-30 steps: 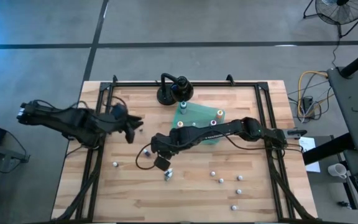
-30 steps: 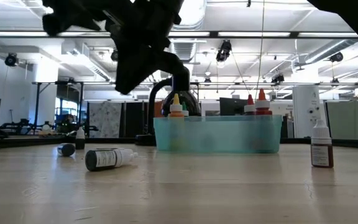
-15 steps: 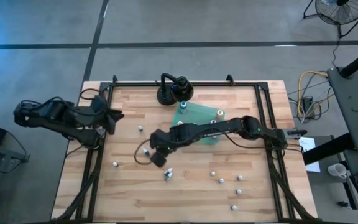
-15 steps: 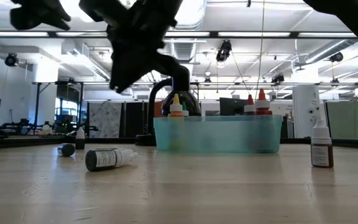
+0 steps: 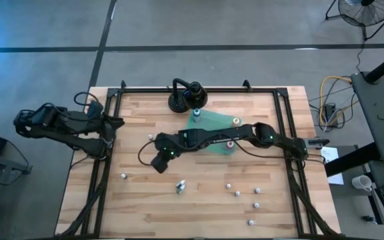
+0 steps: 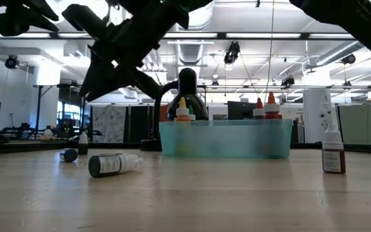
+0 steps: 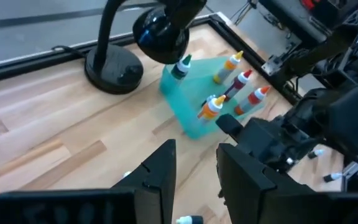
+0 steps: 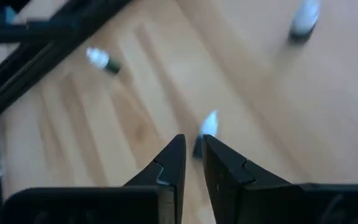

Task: Pick & Place food coloring
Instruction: Move the violet food coloring bottle to the middle left of the table

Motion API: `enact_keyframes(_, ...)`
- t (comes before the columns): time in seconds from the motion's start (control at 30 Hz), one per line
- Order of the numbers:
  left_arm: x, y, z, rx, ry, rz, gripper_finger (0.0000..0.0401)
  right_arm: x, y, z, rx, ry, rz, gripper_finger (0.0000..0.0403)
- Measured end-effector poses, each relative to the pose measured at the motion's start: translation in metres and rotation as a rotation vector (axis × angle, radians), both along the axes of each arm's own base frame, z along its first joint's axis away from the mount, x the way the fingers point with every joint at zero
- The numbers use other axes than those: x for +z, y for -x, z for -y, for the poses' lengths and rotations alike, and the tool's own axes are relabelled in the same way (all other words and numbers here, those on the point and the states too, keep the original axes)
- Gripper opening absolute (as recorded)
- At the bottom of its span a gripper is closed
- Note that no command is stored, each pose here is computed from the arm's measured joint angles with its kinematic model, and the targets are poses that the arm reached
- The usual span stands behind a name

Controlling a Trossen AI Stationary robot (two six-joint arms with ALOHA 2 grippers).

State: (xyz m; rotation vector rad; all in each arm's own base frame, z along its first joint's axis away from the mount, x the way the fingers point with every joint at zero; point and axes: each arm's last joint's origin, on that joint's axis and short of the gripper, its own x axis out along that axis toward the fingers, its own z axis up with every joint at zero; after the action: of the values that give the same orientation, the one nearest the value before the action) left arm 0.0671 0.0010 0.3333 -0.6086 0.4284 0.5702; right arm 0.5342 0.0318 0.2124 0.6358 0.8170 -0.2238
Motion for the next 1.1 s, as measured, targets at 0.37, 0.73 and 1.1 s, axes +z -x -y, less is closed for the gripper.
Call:
enact_keyframes(0.37, -0.029, -0.014, 0.003, 0.009, -0.037, -0.111, 0.009, -0.002, 0.005, -0.005, 0.092, -0.106, -0.064, 0.0047)
enact_keyframes(0.73, -0.042, -0.032, 0.004, 0.083, -0.102, -0.107, 0.009, 0.022, 0.047, -0.052, 0.048, 0.016, -0.304, 0.0047)
enact_keyframes(1.1, -0.039, -0.047, 0.011, -0.194, -0.254, -0.115, 0.009, 0.024, 0.069, -0.118, -0.103, -0.074, -0.356, 0.0047)
